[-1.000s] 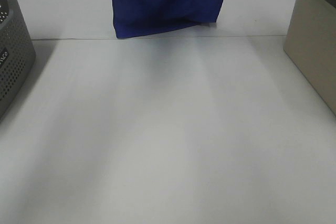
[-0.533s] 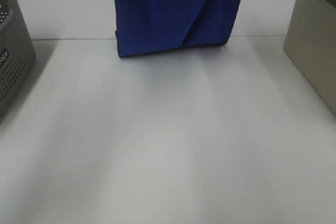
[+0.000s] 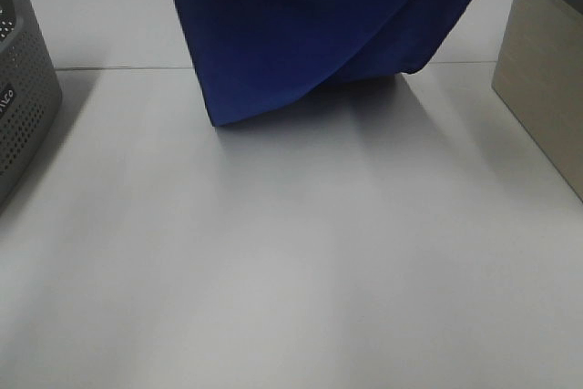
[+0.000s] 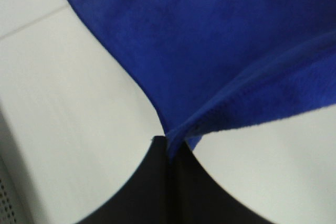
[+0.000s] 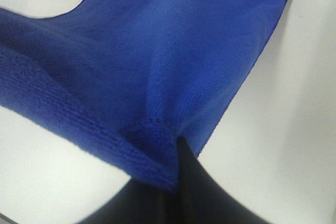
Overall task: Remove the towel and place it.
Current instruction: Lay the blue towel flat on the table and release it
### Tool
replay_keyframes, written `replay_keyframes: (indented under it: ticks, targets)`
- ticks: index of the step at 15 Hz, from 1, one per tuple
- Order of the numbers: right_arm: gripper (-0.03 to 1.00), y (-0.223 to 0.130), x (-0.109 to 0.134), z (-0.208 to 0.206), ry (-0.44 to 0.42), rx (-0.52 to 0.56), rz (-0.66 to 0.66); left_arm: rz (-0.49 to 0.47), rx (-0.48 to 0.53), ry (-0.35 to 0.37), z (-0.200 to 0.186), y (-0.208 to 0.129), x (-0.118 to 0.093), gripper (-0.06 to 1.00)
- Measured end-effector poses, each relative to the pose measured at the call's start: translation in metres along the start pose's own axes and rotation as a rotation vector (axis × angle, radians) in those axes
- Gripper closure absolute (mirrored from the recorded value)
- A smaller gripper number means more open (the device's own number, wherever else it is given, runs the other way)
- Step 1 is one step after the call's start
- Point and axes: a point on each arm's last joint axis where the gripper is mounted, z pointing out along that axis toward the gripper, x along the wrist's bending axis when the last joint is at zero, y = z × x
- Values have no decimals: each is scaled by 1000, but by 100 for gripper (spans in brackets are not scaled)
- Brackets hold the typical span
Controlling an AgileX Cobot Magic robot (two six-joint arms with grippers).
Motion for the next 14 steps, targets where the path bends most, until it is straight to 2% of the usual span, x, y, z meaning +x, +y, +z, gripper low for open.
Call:
replay_keyframes:
  ticks: [3,4,10,14]
  targets:
    - [95,-20,3,1,10,43,28,-17,91,-19,-6,-36,-1,94]
    - [95,-39,4,14,30,114,52,-34,148,-52,-11,-62,-4,94]
    - [95,-107,16,48,140,327,136,-95,238,-143,-23,-123,-12,94]
    - [95,-145,19,71,187,464,189,-145,350,-206,-10,-161,-18,94]
